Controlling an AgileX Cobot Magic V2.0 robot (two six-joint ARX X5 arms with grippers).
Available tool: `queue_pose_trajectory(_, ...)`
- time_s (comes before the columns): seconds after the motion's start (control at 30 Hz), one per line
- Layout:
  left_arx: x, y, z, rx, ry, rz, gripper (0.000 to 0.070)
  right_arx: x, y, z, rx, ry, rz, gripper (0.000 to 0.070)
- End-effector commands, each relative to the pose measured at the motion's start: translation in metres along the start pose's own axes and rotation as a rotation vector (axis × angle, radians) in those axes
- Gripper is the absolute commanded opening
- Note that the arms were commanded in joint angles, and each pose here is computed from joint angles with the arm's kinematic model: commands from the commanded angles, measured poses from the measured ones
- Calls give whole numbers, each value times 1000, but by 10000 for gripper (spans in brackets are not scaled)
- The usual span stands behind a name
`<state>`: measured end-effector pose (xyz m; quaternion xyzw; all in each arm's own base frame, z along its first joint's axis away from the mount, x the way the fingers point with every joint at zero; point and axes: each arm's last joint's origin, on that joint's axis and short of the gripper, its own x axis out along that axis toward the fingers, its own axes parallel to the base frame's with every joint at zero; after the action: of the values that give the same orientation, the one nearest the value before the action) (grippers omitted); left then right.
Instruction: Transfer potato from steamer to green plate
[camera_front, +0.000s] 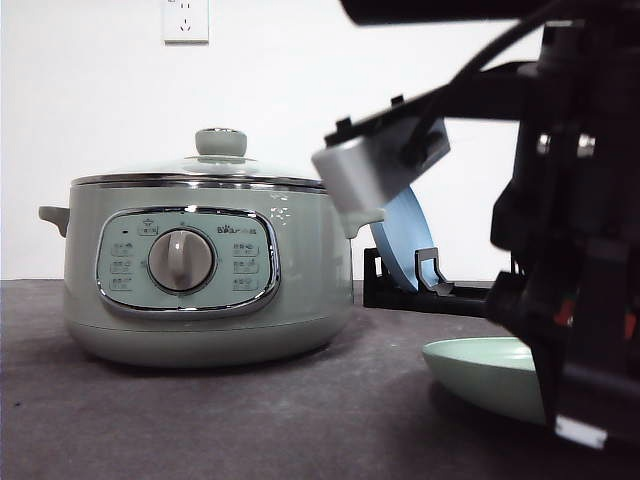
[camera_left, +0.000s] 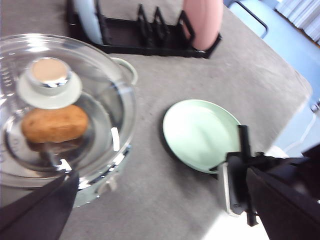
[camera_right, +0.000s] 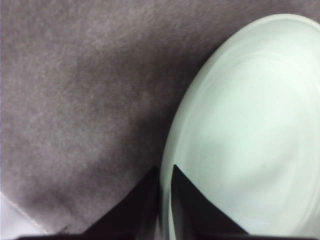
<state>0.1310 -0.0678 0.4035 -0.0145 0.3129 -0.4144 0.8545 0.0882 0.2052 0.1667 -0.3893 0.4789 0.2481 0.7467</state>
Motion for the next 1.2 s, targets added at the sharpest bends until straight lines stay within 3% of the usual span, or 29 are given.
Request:
queue_pose_trajectory(0.0, -1, -3, 4, 39, -10, -15, 700, 0, 4, 4, 4, -15, 4, 104)
queue_pose_trajectory(0.2, 0, -6, 4, 63, -4, -33, 700, -2, 3, 5, 29, -32, -14, 393)
queue_pose_trajectory(0.33, 0, -6, 4, 67, -4, -34, 700, -10, 0, 6, 47, -63, -4, 492)
queue_pose_trajectory(0.5, 1, -6, 5, 73, -2, -34, 700, -36, -10, 10, 109, -157, 64, 497)
queue_pose_trajectory(0.7, 2, -5, 5, 71, 1, -34, 700, -93, -32, 17, 219, -340, 230, 498)
queue_pose_trajectory(0.97, 2, -5, 6, 75, -5, -34, 700, -187, -86, 11, 413, -684, 319, 498)
queue_pose_trajectory(1.17, 3, -5, 10, 90, -40, -33, 700, -252, -123, -15, 487, -892, 403, 498)
